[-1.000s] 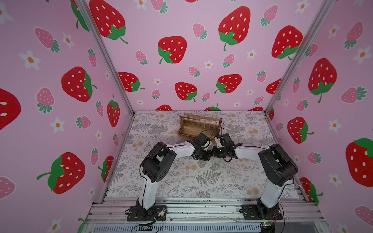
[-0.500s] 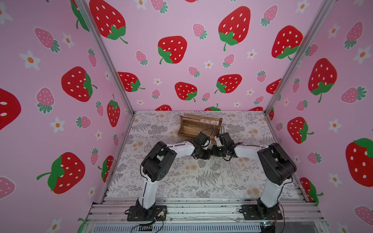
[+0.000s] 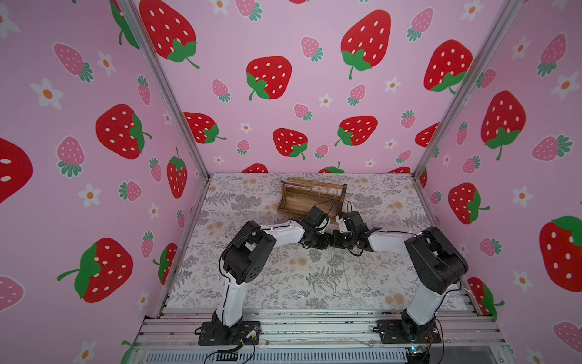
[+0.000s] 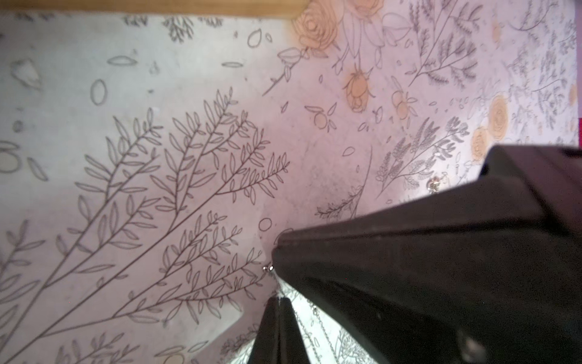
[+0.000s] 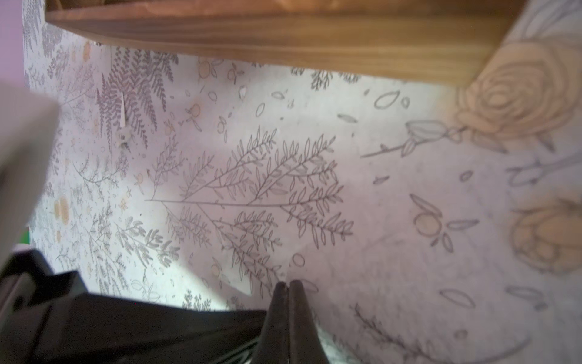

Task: Take the necklace off the jewelry display stand
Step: Place the necklace at the center of the board, then take off the necklace from the stand.

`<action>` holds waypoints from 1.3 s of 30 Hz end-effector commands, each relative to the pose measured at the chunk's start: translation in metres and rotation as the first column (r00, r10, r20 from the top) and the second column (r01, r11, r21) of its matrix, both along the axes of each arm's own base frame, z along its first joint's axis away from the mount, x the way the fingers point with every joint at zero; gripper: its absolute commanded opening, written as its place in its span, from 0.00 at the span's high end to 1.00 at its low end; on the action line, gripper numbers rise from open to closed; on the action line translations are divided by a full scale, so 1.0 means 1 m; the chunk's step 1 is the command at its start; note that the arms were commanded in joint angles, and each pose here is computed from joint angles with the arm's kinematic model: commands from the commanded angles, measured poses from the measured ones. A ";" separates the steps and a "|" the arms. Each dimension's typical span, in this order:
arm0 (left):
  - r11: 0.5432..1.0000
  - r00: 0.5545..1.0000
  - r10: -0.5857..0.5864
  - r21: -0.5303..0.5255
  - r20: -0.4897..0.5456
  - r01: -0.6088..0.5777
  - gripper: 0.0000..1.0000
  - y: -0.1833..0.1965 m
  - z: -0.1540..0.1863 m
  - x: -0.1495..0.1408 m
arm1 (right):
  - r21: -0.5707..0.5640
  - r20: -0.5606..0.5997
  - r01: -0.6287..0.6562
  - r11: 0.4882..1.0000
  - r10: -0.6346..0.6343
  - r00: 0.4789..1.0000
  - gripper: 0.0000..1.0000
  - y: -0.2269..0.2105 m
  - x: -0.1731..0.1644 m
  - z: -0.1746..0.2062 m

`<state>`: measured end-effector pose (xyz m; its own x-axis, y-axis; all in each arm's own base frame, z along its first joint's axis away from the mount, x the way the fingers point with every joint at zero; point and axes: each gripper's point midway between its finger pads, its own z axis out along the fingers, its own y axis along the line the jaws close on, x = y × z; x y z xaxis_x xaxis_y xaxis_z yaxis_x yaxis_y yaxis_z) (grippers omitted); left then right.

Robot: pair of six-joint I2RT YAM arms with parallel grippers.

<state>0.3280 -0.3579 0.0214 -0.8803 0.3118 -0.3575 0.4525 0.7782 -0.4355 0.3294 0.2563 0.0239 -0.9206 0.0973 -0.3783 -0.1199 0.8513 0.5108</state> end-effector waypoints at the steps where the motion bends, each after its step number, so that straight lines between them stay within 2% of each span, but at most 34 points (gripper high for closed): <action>1: 0.999 1.000 -0.008 0.053 -0.007 0.008 1.00 0.006 -0.009 -0.006 | 0.036 0.067 -0.029 0.999 0.027 0.997 1.00 0.006 -0.003 0.021; 14: 0.997 0.998 0.015 0.069 0.065 -0.020 1.00 0.017 0.021 -0.001 | -0.006 0.204 0.069 0.998 -0.066 0.977 1.00 -0.024 -0.002 0.054; 18: 0.999 0.995 0.035 0.033 0.098 -0.039 1.00 0.020 0.039 0.007 | -0.042 0.280 0.137 0.990 -0.121 0.952 1.00 -0.046 -0.004 0.069; 21: 0.995 0.980 0.085 -0.073 0.181 -0.073 1.00 0.028 0.072 0.018 | -0.065 0.342 0.176 0.982 -0.143 0.929 1.00 -0.063 -0.009 0.081; 23: 0.982 0.961 0.123 -0.169 0.247 -0.083 0.96 0.033 0.100 0.027 | -0.078 0.381 0.188 0.979 -0.145 0.913 0.97 -0.072 -0.012 0.089; 25: 0.973 0.936 0.148 -0.219 0.319 -0.079 0.85 0.038 0.125 0.035 | -0.088 0.408 0.196 0.977 -0.145 0.901 0.93 -0.078 -0.015 0.093; 28: 0.968 0.890 0.171 -0.240 0.423 -0.072 0.66 0.044 0.155 0.050 | -0.101 0.419 0.215 0.971 -0.155 0.895 0.88 -0.085 -0.018 0.095; 29: 0.968 0.880 0.176 -0.242 0.441 -0.072 0.64 0.046 0.161 0.056 | -0.101 0.417 0.215 0.971 -0.155 0.895 0.88 -0.085 -0.018 0.095; 34: 0.946 0.845 0.224 -0.316 0.486 -0.069 0.63 0.052 0.191 0.086 | -0.112 0.406 0.213 0.971 -0.151 0.902 0.87 -0.086 -0.019 0.095; 39: 0.941 0.803 0.261 -0.327 0.536 -0.087 0.63 0.057 0.207 0.105 | -0.104 0.421 0.222 0.970 -0.159 0.893 0.86 -0.089 -0.022 0.100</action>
<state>0.4170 -0.2949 0.1999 -0.6018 0.0095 -0.7986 0.5167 0.7671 -0.3802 0.3114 0.1725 0.1224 -0.6602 0.1827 -0.7285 -0.1214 0.9313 0.3435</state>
